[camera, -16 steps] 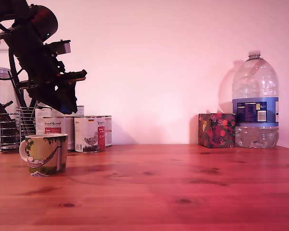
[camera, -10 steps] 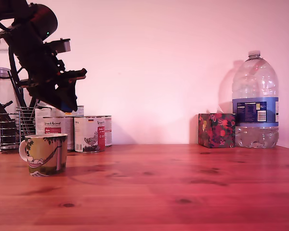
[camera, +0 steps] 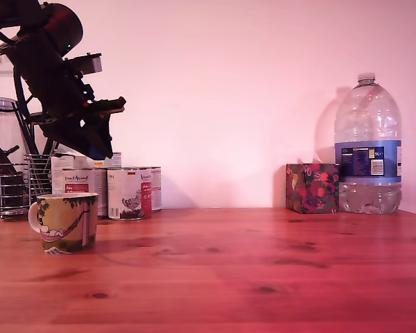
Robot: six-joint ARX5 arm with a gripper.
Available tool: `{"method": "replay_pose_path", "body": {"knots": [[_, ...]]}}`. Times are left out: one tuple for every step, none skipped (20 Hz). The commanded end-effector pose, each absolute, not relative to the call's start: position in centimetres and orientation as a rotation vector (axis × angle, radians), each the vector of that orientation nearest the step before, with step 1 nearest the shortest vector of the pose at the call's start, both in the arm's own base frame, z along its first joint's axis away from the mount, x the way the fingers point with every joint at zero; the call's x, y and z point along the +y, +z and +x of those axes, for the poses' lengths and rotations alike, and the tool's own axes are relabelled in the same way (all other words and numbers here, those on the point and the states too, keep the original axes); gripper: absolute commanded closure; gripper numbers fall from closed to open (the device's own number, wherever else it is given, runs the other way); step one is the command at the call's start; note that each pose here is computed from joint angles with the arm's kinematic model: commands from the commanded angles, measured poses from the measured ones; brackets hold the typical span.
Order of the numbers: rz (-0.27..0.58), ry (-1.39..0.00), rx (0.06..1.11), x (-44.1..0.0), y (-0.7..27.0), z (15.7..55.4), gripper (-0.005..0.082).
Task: Pick up the coffee capsules from the table one by one and drop them inside the nearest coffee cup
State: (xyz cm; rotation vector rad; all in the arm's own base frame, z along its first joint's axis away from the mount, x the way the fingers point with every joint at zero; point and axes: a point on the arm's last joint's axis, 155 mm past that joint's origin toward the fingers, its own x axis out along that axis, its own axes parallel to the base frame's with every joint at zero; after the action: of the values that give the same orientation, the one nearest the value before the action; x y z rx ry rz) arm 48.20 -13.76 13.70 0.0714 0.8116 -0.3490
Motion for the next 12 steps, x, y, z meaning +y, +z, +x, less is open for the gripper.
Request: {"method": "replay_pose_path", "body": {"knots": [[0.068,-0.339,0.816,-13.2,14.0,47.7,0.0573],[0.067,-0.339,0.817,-13.2,14.3,47.5,0.0573],[0.067,-0.339,0.817,-13.1,14.6,47.3,0.0573],[0.068,-0.338,0.819,-13.0,14.9,47.0,0.0573],[0.068,-0.337,0.823,-12.9,15.1,46.7,0.0573],[0.072,-0.334,0.828,-12.7,15.3,46.4,0.0573],[0.077,-0.332,0.836,-12.5,15.2,46.2,0.0573],[0.078,-0.323,0.839,-12.2,15.3,46.0,0.0573],[0.078,-0.322,0.832,-12.1,15.3,45.9,0.0573],[0.075,-0.320,0.818,-11.9,15.5,45.6,0.0573],[0.072,-0.315,0.804,-11.6,15.5,45.2,0.0573],[0.068,-0.308,0.794,-11.1,15.5,44.7,0.0573]]}}
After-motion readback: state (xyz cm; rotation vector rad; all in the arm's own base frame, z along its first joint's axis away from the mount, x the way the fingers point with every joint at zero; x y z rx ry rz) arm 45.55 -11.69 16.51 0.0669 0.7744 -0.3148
